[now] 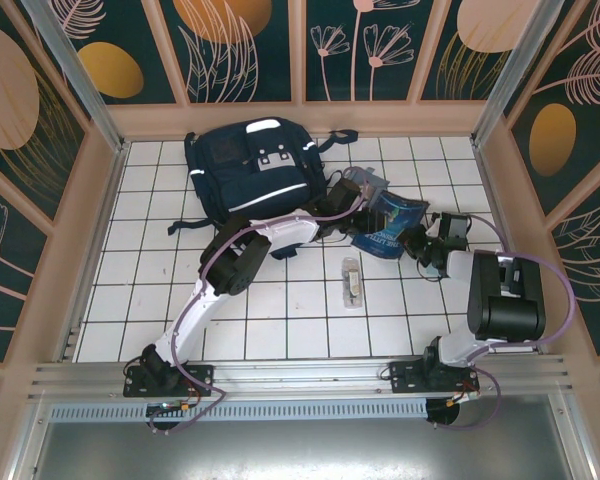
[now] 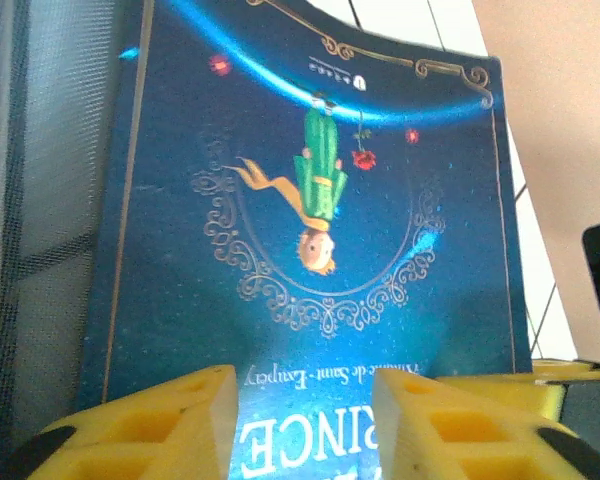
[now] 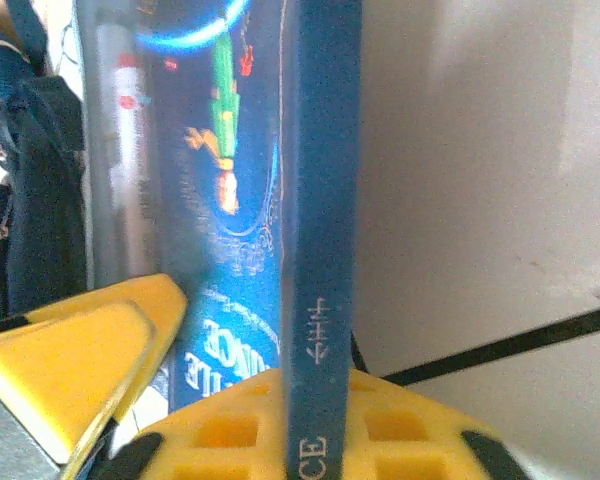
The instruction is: Pack books, pencil case, and school supplies into a backpack
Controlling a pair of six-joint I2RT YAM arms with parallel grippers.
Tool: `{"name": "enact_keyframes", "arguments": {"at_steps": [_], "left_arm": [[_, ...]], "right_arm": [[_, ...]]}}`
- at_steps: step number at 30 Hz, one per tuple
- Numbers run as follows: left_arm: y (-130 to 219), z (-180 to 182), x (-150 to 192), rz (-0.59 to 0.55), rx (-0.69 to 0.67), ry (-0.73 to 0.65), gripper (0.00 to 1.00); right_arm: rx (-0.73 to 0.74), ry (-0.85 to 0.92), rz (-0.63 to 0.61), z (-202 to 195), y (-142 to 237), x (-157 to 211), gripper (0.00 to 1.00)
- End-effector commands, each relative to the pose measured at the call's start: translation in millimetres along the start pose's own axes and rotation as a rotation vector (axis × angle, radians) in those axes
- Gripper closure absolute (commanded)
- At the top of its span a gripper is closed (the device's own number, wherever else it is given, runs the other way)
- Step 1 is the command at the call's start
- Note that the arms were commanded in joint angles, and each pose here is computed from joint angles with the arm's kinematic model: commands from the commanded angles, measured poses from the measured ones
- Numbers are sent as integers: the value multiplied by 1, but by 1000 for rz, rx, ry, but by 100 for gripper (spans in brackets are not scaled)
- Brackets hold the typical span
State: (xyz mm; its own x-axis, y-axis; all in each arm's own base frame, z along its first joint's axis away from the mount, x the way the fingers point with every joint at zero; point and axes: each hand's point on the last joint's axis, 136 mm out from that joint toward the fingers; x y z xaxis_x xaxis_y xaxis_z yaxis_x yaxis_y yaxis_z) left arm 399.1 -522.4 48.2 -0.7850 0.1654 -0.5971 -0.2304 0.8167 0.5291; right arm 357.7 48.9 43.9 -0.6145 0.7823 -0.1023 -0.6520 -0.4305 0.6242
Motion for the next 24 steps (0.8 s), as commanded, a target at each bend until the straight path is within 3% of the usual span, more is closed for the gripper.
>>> {"name": "enact_keyframes", "arguments": {"at_steps": [1,4,9,17,24], "left_arm": [[-9,12,54,151,-11,86,35],[7,-11,20,91,83,84,2],[64,-26,-36,-40,107,72,2],[150,-18,-81,-192,185,97,1],[185,-39,-112,-290,392,106,1]], "right_arm": [[-67,85,-16,33,13,-3,100],[-70,129,-38,51,28,-8,100],[-107,204,-66,99,63,-18,100],[-241,288,46,168,87,-2,100],[-368,366,121,226,88,27,100]]}}
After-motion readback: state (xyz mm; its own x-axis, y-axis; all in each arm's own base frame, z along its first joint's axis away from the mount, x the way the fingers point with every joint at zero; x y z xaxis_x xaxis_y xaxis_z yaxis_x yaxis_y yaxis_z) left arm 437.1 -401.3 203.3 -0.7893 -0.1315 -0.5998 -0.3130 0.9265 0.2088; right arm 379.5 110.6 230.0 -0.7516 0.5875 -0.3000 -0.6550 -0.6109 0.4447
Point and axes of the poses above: each hand's point on the last joint's axis, 136 mm out from that joint toward the fingers, its own y axis back along the fingers, its own z axis along the line the jaws close on, x = y × z, and after that the axes turned 14 degrees about -y, right-handed
